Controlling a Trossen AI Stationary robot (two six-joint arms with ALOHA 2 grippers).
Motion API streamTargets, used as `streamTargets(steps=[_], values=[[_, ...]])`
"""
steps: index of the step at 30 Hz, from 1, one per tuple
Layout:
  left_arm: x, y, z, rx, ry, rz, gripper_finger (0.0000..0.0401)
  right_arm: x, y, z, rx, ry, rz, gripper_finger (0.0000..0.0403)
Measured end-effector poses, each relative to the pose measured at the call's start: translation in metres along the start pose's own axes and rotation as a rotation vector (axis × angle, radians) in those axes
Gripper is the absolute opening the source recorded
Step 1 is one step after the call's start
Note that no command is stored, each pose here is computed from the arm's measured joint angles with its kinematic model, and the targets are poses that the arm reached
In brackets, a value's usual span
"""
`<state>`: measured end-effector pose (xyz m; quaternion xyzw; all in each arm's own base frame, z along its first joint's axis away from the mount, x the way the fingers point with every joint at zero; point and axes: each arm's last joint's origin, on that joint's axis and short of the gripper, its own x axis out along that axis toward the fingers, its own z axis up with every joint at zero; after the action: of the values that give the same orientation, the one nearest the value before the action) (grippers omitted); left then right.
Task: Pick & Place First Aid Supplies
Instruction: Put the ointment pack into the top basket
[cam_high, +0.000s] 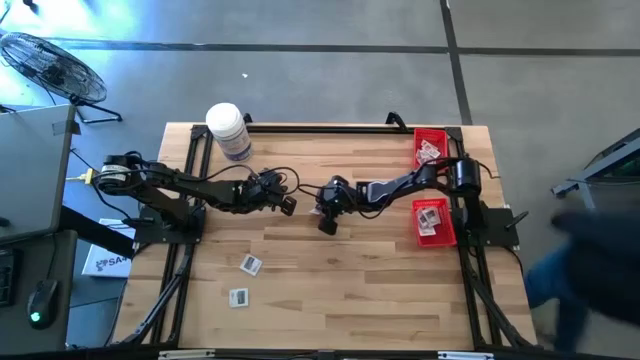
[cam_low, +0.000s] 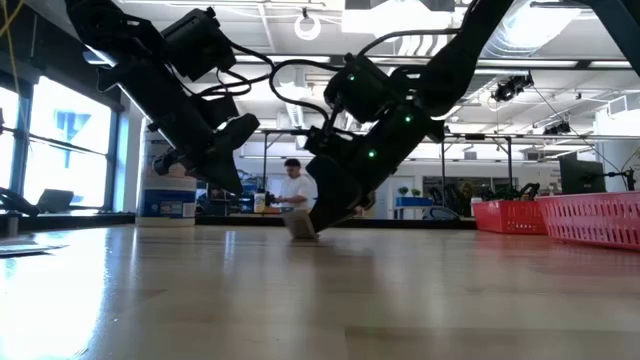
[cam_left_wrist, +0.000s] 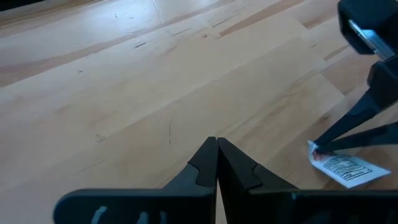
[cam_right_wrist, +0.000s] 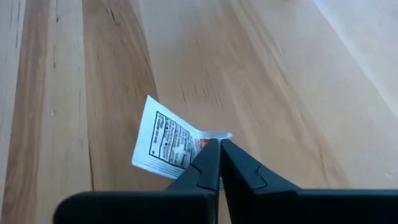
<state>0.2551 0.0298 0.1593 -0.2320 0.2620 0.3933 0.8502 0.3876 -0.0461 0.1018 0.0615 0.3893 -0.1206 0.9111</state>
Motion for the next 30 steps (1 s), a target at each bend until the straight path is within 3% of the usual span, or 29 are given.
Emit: streamTargets(steps=[6, 10, 13, 20, 22, 25, 30], values=[[0.0, 0.0, 0.0, 0.002, 0.002, 0.002, 0.0, -0.02, -0.002, 0.012, 0.005, -0.013, -0.004, 0.0001], [0.0, 0.0, -0.001, 0.004, 0.005, 0.003, 0.0, -0.054, -0.011, 0.028, 0.011, -0.017, -0.075, 0.0001], [0.0, 0.0, -0.001, 0.004, 0.007, 0.002, 0.0, -0.088, -0.028, 0.03, 0.002, 0.072, -0.234, 0.0001], [0.0, 0.0, -0.001, 0.004, 0.01, -0.002, 0.0, -0.178, -0.089, 0.005, 0.067, 0.402, -0.824, 0.0001], [0.0, 0.0, -0.001, 0.004, 0.01, -0.002, 0.0, -0.198, -0.108, -0.003, 0.104, 0.474, -0.944, 0.0001], [0.0, 0.0, -0.001, 0.003, 0.013, -0.006, 0.0, -0.213, -0.134, -0.012, 0.147, 0.569, -1.031, 0.0002], [0.0, -0.001, -0.001, 0.0, 0.023, -0.026, 0.0, -0.209, -0.167, -0.032, 0.165, 0.674, -0.985, 0.0003]])
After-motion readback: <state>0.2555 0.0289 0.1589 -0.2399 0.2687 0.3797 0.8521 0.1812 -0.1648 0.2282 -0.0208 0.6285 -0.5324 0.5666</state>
